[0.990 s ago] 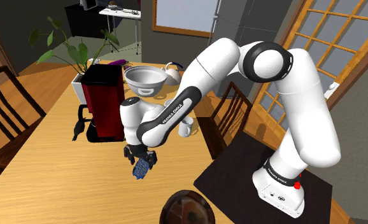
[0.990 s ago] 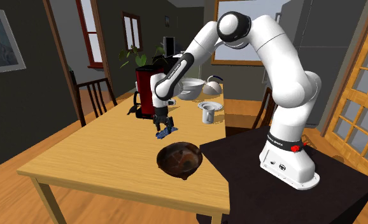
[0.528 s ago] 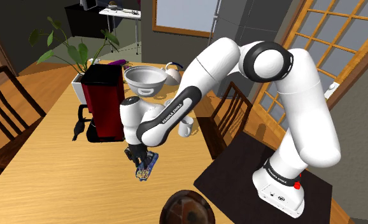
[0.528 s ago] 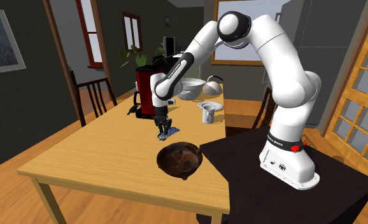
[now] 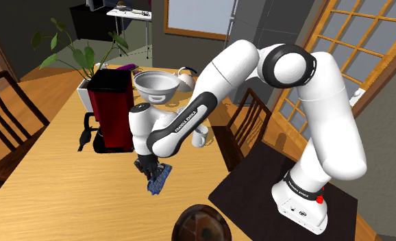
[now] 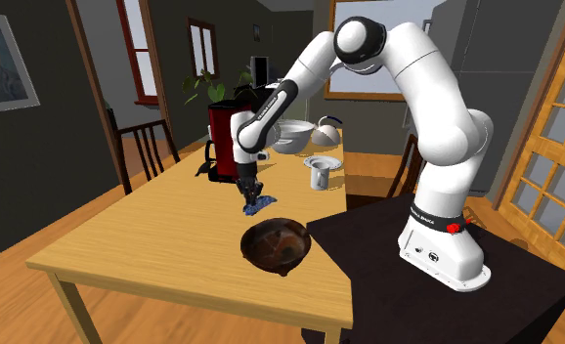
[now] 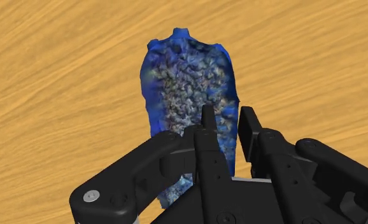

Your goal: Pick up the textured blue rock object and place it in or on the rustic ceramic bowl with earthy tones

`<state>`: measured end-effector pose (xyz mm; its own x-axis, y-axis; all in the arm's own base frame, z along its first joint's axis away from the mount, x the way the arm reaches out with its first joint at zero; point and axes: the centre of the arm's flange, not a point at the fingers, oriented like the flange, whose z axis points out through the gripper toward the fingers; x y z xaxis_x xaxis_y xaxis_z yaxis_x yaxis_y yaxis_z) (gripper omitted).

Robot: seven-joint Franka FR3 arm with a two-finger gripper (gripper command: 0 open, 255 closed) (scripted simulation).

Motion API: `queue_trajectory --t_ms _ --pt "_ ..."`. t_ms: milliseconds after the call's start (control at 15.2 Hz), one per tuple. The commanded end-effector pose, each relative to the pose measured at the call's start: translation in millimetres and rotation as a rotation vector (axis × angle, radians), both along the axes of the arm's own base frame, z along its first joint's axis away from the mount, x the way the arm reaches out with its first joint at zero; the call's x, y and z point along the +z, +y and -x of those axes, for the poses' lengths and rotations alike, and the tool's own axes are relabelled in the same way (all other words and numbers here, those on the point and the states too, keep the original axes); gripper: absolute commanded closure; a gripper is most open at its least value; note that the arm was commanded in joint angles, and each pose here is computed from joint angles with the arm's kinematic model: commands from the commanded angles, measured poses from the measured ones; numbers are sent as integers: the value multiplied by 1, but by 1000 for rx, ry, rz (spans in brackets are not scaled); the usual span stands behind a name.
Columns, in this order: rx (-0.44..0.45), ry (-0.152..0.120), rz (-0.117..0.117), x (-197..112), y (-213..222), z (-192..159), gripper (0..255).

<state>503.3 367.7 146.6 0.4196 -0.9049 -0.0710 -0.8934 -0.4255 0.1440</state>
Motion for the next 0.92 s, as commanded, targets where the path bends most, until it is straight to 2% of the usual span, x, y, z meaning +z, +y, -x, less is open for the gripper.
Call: queue_trajectory --t_ms 0,660,726,792,858 --pt "0 12 8 -1 -2 2 255" --pt "0 12 8 52 -2 2 255" --pt "0 12 7 47 -1 2 255" --pt "0 12 7 47 -1 2 0" --pt "4 -70 -12 46 -16 19 0"
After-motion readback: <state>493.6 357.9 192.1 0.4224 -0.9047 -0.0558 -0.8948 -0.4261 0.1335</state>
